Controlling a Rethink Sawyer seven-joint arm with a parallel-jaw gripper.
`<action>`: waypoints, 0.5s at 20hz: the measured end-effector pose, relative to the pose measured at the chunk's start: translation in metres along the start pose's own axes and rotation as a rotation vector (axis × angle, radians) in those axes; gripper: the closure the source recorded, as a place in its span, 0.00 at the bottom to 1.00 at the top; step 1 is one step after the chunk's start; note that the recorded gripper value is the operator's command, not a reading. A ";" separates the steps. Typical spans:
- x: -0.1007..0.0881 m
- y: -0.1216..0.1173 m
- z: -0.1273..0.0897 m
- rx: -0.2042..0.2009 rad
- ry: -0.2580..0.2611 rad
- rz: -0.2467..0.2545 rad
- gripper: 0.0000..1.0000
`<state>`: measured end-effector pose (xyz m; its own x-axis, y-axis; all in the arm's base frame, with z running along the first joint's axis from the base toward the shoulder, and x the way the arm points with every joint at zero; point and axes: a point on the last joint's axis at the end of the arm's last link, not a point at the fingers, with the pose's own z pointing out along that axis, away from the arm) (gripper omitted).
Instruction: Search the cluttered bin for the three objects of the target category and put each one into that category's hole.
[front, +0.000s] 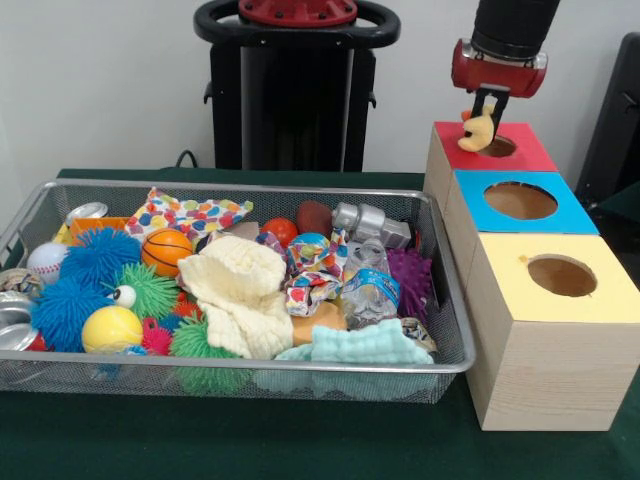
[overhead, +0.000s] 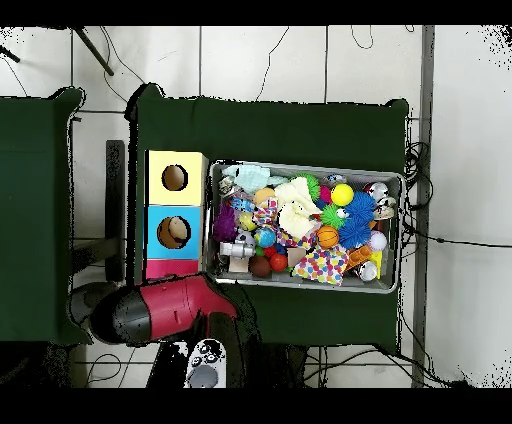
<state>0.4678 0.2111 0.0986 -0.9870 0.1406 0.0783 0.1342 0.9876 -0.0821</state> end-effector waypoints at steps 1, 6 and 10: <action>0.001 0.002 0.004 0.002 0.006 -0.006 1.00; 0.008 0.015 0.014 0.006 0.014 -0.032 1.00; 0.009 0.022 0.019 0.004 0.001 -0.046 1.00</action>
<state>0.4603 0.2325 0.0784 -0.9921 0.0948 0.0828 0.0880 0.9927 -0.0820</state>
